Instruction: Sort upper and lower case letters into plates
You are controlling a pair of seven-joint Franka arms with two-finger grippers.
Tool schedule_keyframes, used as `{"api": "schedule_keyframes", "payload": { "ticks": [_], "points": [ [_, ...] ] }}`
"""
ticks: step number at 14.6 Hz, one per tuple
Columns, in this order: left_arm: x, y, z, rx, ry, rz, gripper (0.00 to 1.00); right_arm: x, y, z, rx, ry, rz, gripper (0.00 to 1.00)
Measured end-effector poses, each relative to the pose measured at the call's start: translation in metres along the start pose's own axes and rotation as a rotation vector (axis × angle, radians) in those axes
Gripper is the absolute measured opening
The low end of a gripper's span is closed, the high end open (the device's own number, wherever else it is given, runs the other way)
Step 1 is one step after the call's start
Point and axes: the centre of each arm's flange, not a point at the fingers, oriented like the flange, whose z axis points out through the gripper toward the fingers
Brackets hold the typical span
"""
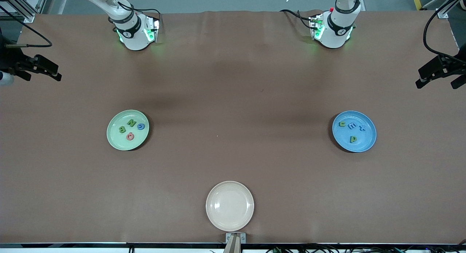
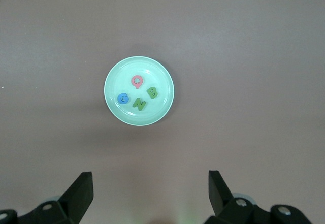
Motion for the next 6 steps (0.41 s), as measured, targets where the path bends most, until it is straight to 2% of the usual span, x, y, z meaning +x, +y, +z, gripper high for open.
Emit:
{"api": "schedule_keyframes", "payload": {
  "ticks": [6],
  "points": [
    [0.0000,0.0000,0.0000,0.000,0.000,0.000,1.00,0.0002,0.0000,-0.0002,0.000,0.004,0.000,1.00]
  ]
}}
